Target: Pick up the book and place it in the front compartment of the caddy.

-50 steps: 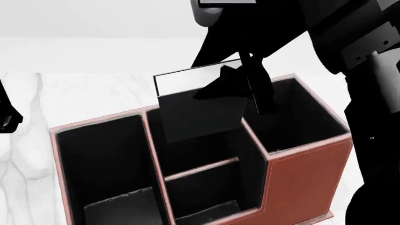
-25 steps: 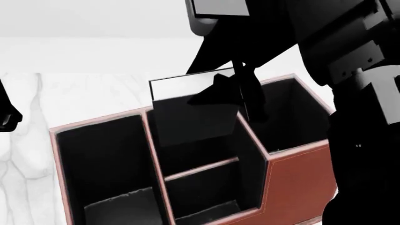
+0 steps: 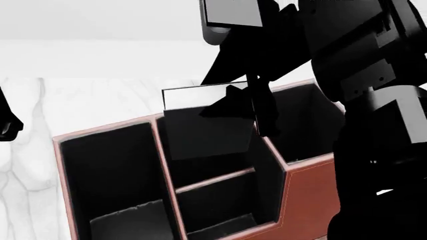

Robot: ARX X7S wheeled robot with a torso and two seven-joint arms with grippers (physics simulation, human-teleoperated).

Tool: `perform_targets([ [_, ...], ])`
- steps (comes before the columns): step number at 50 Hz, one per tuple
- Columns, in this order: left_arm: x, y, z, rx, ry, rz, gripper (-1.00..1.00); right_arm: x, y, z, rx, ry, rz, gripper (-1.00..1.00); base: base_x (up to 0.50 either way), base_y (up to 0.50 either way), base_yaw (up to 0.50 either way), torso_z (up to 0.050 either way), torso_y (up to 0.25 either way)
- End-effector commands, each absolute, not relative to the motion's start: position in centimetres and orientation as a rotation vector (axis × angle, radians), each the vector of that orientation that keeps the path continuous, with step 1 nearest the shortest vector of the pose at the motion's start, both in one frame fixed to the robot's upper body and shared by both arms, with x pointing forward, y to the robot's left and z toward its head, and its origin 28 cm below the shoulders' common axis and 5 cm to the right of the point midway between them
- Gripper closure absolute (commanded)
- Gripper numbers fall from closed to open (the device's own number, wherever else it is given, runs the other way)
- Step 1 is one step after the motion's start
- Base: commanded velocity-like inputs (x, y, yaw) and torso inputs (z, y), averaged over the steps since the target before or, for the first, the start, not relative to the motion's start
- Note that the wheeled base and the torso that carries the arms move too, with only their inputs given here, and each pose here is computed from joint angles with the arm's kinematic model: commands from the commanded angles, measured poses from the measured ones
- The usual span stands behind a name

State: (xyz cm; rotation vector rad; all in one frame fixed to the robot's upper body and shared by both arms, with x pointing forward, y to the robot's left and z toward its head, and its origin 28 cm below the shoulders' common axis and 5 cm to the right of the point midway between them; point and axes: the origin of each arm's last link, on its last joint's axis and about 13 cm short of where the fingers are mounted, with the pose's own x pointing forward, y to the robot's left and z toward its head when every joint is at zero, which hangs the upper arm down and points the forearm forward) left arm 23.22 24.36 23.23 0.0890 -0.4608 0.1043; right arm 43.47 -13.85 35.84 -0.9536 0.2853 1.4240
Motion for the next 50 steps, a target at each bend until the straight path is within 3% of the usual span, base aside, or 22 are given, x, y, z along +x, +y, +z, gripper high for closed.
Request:
perform_targets([
  [1,23.26,24.54,23.52,0.064,-0.478,0.112,-1.00,43.48,-13.12,36.14,-0.912,0.211,1.448,1.00,0.00,0.00,0.00,0.000,0.000],
  [17,23.29,24.46,23.59,0.089,-0.483,0.109,-1.00,43.51,-13.17,35.96,-0.915,0.213,1.440,1.00,0.00,0.00,0.00,0.000,0.001],
  [28,23.17,24.41,23.45,0.085,-0.485,0.106,-1.00,43.55,-13.17,35.76,-0.920,0.200,1.417,1.00,0.00,0.00,0.00,0.000,-0.195],
  [50,23.21,24.54,23.28,0.086,-0.483,0.109,-1.00,43.64,-12.95,35.28,-0.968,0.191,1.366,1.00,0.00,0.00,0.00,0.000,0.000],
])
